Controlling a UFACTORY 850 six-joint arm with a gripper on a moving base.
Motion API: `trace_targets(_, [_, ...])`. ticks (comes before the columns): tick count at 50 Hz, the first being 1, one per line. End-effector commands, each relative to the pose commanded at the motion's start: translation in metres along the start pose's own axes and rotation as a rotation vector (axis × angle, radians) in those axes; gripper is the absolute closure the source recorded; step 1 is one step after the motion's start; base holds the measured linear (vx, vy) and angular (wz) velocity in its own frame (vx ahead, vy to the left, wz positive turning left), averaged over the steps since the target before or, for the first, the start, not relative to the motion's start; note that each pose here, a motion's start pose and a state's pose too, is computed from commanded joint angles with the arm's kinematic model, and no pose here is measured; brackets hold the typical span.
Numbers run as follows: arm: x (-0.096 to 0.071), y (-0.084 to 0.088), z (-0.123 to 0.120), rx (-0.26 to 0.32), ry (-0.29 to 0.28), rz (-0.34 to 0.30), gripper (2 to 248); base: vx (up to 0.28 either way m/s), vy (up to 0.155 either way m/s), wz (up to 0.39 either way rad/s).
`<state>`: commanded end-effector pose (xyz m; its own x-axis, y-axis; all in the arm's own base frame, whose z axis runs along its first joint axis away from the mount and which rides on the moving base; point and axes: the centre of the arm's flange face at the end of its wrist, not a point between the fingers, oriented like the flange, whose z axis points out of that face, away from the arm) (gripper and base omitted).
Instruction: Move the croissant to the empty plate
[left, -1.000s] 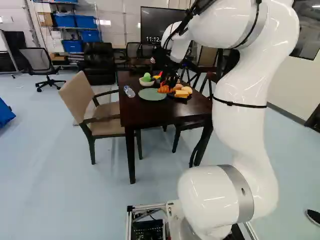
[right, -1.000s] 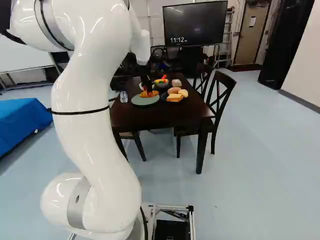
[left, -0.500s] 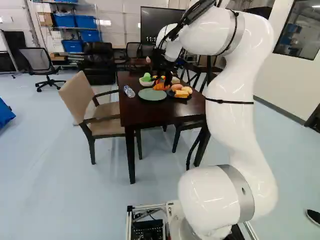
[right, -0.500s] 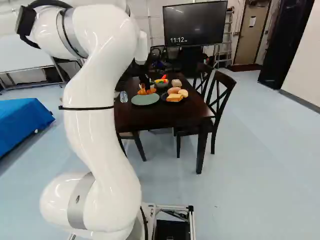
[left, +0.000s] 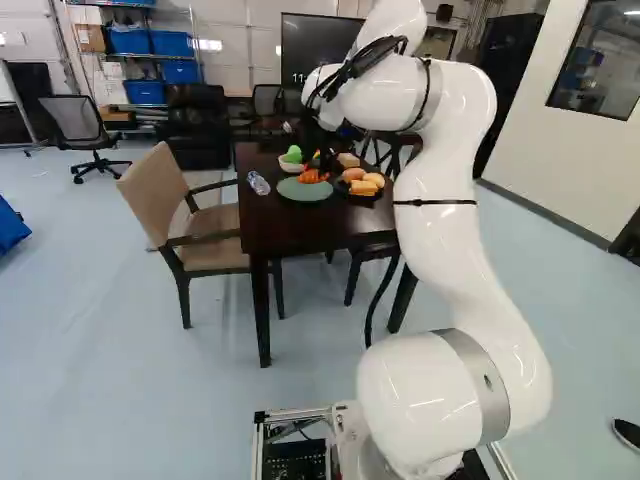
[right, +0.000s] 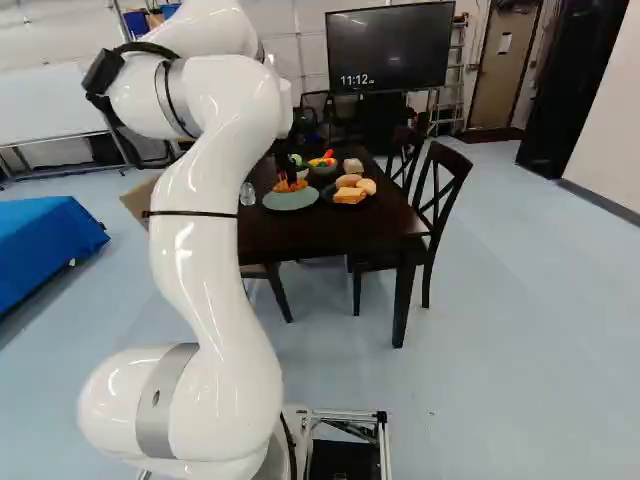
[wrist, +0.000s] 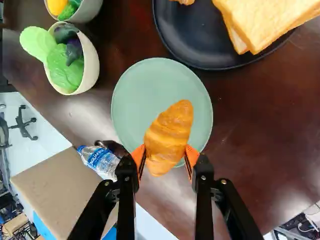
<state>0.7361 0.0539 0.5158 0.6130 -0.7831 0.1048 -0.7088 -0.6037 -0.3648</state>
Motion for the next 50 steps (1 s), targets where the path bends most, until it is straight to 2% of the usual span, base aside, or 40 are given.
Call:
trace_targets(9, [0.001, -0.013, 0.021, 0.004, -0.003, -0.011, 129, 0.000, 0.000, 0.000])
trace_targets(33, [0.002, -0.007, 0.053, -0.027, -0.024, -0.007, 129, 0.000, 0.000, 0.000])
trace_targets(34, [0.002, -0.007, 0.053, -0.027, -0.024, -0.007, 118, 0.000, 0.000, 0.000])
trace_targets(38, [0.002, -0.007, 0.053, -0.027, -0.024, -0.007, 118, 0.000, 0.000, 0.000])
trace_targets(39, [0.002, -0.007, 0.053, -0.027, -0.024, -0.007, 87, 0.000, 0.000, 0.000])
trace_targets(44, [0.002, -0.007, 0.053, -0.027, -0.024, -0.007, 87, 0.000, 0.000, 0.000])
trace_targets(45, [0.002, -0.007, 0.053, -0.027, -0.024, -0.007, 54, 0.000, 0.000, 0.000])
trace_targets(49, [0.002, -0.007, 0.053, -0.027, -0.024, -0.007, 54, 0.000, 0.000, 0.000])
trace_targets(50, [0.002, -0.007, 0.053, -0.027, -0.024, -0.007, 19, 0.000, 0.000, 0.000])
